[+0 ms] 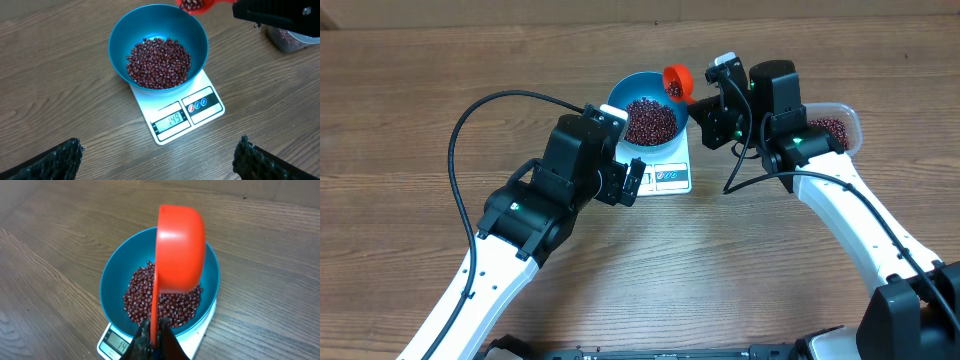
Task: Scoop item into bowl and weigh 150g on scale
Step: 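Tilt the scoop with the right gripper, trickling a few beans into bowl, then carry the red scoop right back to the bean tub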
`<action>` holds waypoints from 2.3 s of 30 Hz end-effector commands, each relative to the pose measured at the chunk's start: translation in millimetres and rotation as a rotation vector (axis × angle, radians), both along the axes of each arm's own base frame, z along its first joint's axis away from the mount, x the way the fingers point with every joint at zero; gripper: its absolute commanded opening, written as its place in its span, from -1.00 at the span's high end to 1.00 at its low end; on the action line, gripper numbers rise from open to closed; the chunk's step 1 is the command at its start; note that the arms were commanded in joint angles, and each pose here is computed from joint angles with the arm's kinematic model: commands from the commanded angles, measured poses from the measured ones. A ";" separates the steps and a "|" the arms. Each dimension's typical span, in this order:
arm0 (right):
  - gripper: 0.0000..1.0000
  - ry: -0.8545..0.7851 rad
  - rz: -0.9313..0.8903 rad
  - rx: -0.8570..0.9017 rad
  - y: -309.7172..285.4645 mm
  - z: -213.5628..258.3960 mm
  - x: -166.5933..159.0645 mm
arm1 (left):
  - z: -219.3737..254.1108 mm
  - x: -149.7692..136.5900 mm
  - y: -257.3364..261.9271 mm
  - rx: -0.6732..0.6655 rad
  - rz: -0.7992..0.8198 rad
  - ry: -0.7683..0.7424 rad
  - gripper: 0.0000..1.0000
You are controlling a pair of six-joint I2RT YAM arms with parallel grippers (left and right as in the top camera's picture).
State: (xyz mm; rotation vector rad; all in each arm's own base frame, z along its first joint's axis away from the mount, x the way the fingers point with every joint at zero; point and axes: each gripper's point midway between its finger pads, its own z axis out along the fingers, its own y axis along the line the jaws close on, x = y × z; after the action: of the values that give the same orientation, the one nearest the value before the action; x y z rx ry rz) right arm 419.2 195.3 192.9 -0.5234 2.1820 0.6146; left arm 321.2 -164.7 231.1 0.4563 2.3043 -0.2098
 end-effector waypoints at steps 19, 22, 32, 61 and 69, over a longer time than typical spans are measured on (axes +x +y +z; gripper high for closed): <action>0.93 -0.015 -0.009 -0.037 -5.5 -2.3 3.0 | 8.4 4.5 1.0 -0.001 0.007 -0.021 -0.99; 0.93 -0.015 -0.009 -0.037 -5.5 -2.4 2.9 | 8.4 4.5 1.0 -0.001 0.007 -0.021 -0.99; 0.93 0.014 0.013 -0.022 -2.2 -5.0 -3.1 | 8.4 4.5 1.0 -0.001 0.007 -0.021 -0.99; 0.93 0.050 0.006 0.049 7.5 -1.0 -5.6 | 8.4 4.5 1.0 -0.001 0.007 -0.021 -0.99; 0.93 0.181 -0.070 0.175 -9.6 0.5 -7.8 | 8.4 4.5 1.0 -0.001 0.008 -0.021 -0.99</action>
State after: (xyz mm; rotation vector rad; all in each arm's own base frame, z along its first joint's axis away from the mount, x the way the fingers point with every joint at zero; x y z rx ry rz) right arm 409.1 196.0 189.9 -0.4124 2.2544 0.7774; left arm 321.2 -164.8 231.1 0.4565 2.3043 -0.2102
